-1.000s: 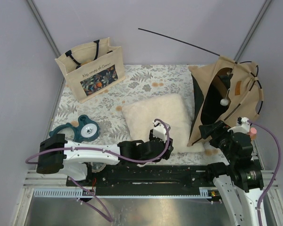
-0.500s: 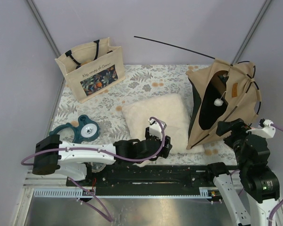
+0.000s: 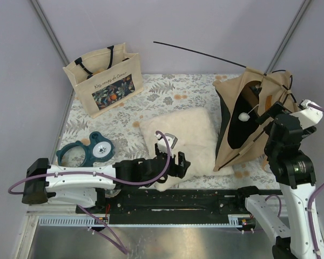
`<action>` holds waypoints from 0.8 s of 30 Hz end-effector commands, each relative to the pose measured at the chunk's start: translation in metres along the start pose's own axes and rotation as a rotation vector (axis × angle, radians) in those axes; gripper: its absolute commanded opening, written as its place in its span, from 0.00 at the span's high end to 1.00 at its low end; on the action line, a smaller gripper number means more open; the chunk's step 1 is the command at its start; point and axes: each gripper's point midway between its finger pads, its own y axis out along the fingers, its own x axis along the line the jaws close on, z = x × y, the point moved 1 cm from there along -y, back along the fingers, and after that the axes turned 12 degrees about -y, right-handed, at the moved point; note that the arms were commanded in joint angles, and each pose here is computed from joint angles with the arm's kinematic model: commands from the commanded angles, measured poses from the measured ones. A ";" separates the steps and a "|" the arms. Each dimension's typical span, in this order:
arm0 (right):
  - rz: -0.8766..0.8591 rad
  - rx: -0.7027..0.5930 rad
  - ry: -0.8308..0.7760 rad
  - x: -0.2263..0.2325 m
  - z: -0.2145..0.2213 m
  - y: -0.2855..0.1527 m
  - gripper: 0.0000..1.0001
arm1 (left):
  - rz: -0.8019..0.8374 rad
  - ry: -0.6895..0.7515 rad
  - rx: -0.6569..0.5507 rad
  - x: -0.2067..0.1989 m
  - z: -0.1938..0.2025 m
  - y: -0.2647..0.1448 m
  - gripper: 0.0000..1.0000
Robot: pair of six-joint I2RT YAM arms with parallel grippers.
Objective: Set up the pet tent
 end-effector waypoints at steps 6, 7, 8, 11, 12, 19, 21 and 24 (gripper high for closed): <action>0.172 -0.036 0.034 -0.017 -0.019 0.034 0.05 | -0.010 -0.043 -0.066 0.018 -0.015 -0.019 0.25; 0.182 -0.017 0.044 -0.021 -0.015 0.040 0.06 | -0.011 -0.048 -0.070 0.020 -0.015 -0.020 0.25; 0.165 0.005 0.053 -0.018 -0.009 0.045 0.08 | -0.013 -0.054 -0.072 0.022 -0.015 -0.021 0.25; 0.166 0.080 0.097 -0.018 0.008 0.057 0.17 | -0.016 -0.057 -0.071 0.025 -0.015 -0.023 0.24; 0.172 0.105 0.102 -0.019 0.014 0.061 0.20 | -0.019 -0.056 -0.071 0.025 -0.015 -0.024 0.24; 0.152 0.135 0.104 -0.017 0.028 0.080 0.50 | -0.035 -0.054 -0.070 0.030 -0.015 -0.025 0.24; 0.134 0.144 0.095 -0.013 0.029 0.083 0.56 | -0.036 -0.052 -0.068 0.030 -0.015 -0.026 0.24; 0.099 0.155 0.086 -0.006 0.030 0.089 0.74 | -0.050 -0.047 -0.070 0.032 -0.016 -0.026 0.24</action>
